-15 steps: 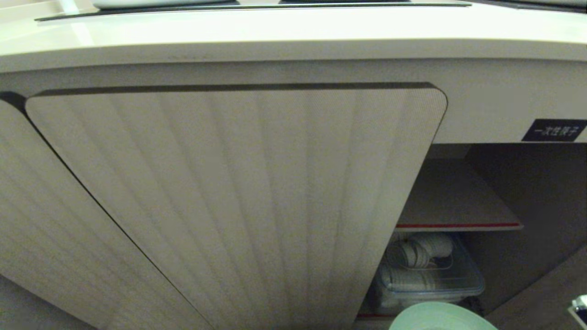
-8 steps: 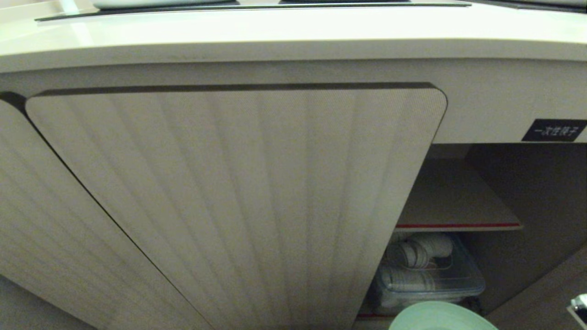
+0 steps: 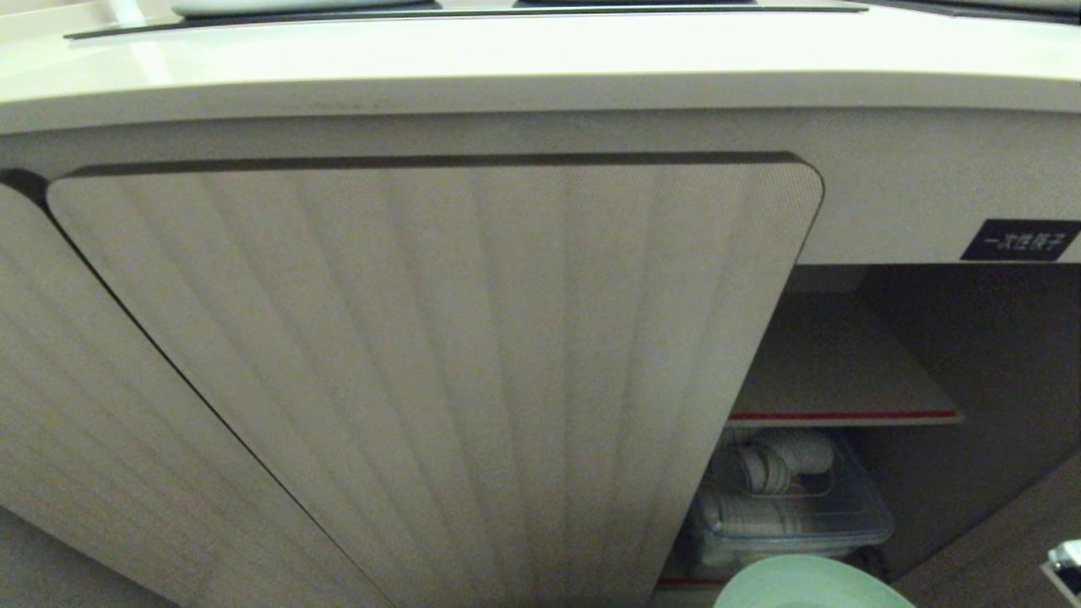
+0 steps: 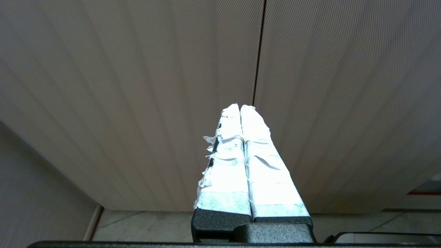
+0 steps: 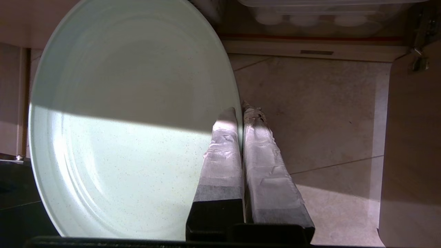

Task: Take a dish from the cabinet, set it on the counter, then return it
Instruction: Place it on the table

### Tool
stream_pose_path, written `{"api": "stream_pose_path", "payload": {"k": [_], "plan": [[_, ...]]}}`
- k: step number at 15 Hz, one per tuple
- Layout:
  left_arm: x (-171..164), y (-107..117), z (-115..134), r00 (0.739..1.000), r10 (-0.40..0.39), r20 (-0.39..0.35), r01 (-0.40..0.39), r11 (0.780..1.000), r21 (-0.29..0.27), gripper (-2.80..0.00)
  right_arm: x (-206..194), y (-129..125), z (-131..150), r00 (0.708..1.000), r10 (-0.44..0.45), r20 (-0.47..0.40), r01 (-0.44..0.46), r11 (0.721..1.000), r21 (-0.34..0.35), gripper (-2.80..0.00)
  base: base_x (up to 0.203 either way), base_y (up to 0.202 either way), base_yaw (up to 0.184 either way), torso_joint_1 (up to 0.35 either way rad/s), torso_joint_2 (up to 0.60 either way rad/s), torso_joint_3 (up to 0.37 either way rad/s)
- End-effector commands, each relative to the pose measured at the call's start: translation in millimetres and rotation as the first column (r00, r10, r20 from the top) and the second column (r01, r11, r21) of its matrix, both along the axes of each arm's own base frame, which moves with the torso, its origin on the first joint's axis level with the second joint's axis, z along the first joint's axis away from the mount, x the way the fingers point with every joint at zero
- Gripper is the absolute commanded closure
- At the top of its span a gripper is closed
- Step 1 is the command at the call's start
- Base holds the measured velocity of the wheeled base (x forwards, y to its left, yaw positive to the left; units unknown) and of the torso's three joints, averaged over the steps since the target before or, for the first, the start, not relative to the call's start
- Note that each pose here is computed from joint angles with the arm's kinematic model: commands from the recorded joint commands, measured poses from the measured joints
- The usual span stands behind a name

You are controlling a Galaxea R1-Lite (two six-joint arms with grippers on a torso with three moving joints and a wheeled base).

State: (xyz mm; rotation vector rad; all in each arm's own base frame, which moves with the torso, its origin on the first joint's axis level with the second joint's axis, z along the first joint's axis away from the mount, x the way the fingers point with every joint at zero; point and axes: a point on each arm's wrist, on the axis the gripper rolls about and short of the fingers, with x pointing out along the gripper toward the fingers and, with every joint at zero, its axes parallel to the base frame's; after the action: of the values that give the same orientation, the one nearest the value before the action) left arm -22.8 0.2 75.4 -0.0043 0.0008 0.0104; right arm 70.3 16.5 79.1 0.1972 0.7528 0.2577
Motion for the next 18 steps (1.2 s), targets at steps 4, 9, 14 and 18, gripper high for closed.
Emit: {"api": "stream_pose_path", "payload": {"k": [4, 9, 14, 18], "plan": [[0.0, 0.0, 0.0, 1.000, 0.000, 0.001, 0.000, 1.000, 0.000, 0.00, -0.7, 0.2, 0.7, 1.000, 0.005, 0.008, -0.005, 1.000, 0.008, 0.00, 0.000, 0.000, 0.000, 0.000, 0.00, 0.000], [0.0, 0.0, -0.1, 1.000, 0.000, -0.001, 0.000, 1.000, 0.000, 0.00, -2.7, -0.2, 2.3, 1.000, 0.005, 0.030, -0.006, 1.000, 0.012, 0.00, 0.000, 0.000, 0.000, 0.000, 0.00, 0.000], [0.0, 0.0, 0.0, 1.000, 0.000, 0.001, 0.000, 1.000, 0.000, 0.00, -3.1, -0.1, 4.0, 0.999, 0.008, 0.053, -0.008, 1.000, 0.017, 0.00, 0.000, 0.000, 0.000, 0.000, 0.00, 0.000], [0.0, 0.0, -0.1, 1.000, 0.000, -0.001, 0.000, 1.000, 0.000, 0.00, -4.2, 0.0, 3.8, 0.998, 0.022, 0.051, -0.023, 1.000, 0.021, 0.00, 0.000, 0.000, 0.000, 0.000, 0.00, 0.000]]}}
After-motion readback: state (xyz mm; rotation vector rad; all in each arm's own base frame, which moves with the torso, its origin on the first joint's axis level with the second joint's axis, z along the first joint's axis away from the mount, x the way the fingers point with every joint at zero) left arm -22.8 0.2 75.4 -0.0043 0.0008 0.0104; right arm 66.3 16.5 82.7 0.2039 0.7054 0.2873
